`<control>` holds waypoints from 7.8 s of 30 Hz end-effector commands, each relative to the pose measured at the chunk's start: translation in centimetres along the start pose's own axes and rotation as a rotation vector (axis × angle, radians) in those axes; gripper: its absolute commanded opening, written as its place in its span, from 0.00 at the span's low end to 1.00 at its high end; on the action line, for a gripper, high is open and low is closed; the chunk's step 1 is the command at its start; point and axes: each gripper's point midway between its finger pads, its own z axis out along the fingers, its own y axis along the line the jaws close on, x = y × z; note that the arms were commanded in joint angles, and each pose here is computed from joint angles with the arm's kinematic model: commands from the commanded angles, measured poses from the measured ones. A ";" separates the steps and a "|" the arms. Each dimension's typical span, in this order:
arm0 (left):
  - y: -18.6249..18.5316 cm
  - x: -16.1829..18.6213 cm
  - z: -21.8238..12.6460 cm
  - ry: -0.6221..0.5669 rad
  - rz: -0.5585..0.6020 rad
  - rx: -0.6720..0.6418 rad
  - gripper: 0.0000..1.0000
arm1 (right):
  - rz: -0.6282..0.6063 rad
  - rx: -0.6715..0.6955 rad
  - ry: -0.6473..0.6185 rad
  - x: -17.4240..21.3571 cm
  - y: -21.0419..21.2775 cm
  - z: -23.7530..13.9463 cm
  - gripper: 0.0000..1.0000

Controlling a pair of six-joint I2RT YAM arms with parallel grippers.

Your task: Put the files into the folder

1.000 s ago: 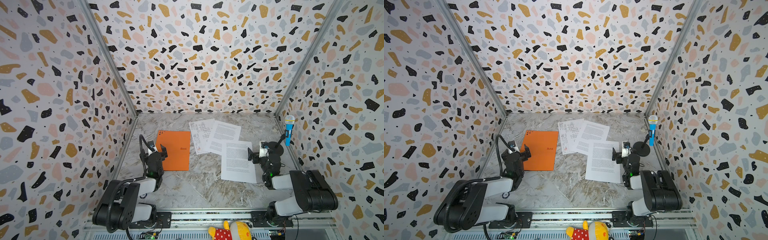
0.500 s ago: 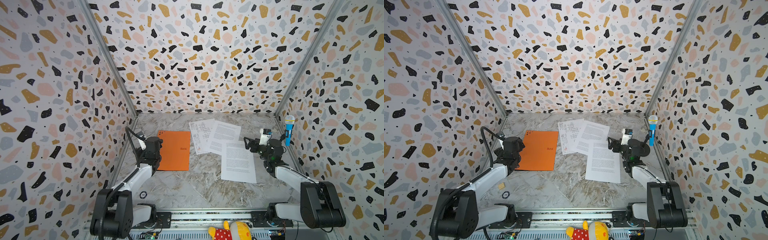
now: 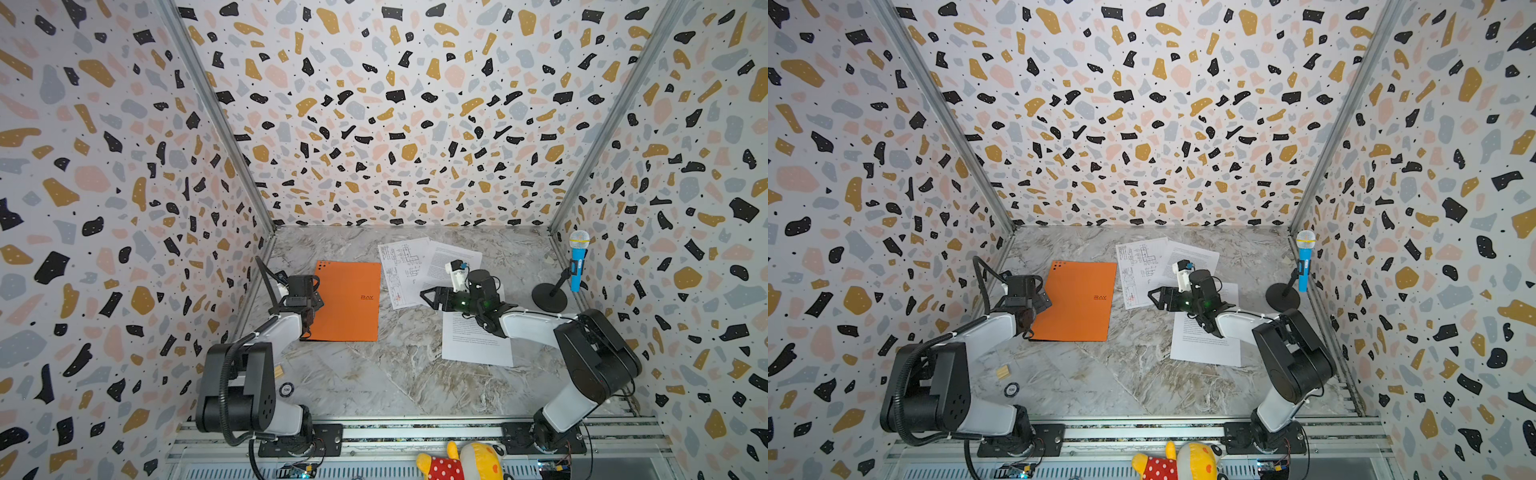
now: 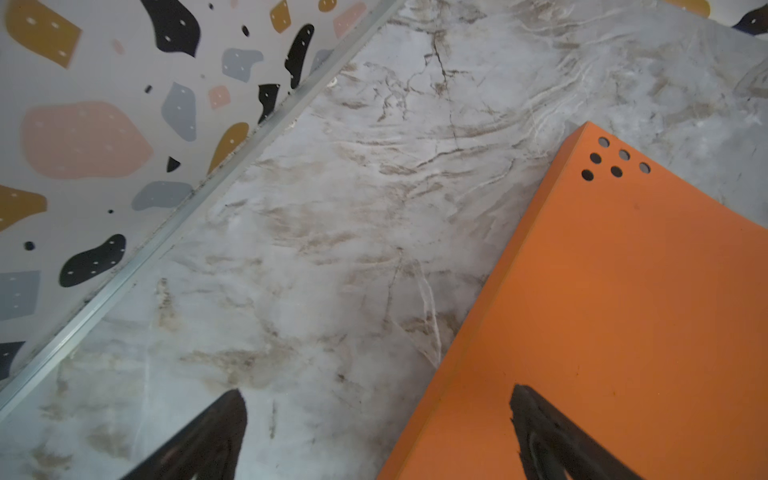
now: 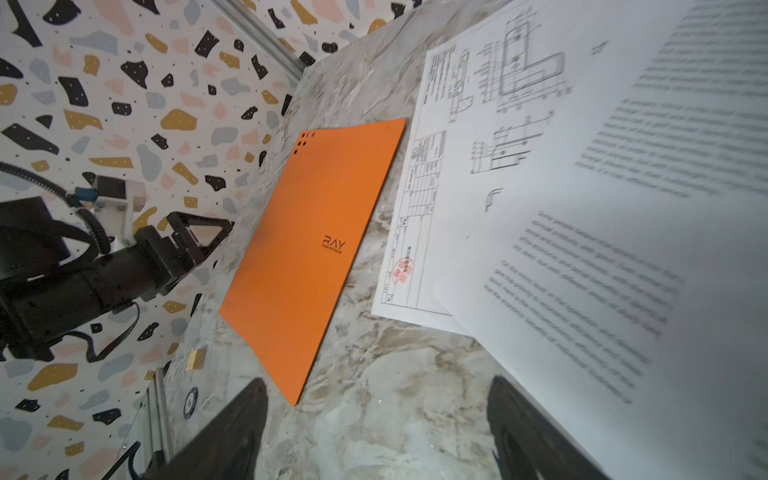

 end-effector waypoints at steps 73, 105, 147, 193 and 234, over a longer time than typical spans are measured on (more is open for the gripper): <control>-8.1 8.3 -3.5 0.183 0.029 0.425 0.99 | 0.055 -0.054 0.342 6.9 4.0 11.4 0.68; -8.7 7.5 -5.8 0.137 -0.011 0.532 0.99 | 0.080 -0.165 0.274 3.5 9.5 8.7 0.62; -8.4 8.1 -9.6 0.088 -0.132 0.705 1.00 | 0.399 -0.311 0.270 8.0 8.6 5.4 0.39; -12.1 8.0 -13.3 0.028 -0.076 0.903 1.00 | 0.337 -0.344 0.229 6.9 8.4 2.3 0.29; -16.4 8.1 -13.2 0.130 -0.081 1.009 1.00 | 0.094 -0.198 0.102 0.4 11.8 -2.4 0.00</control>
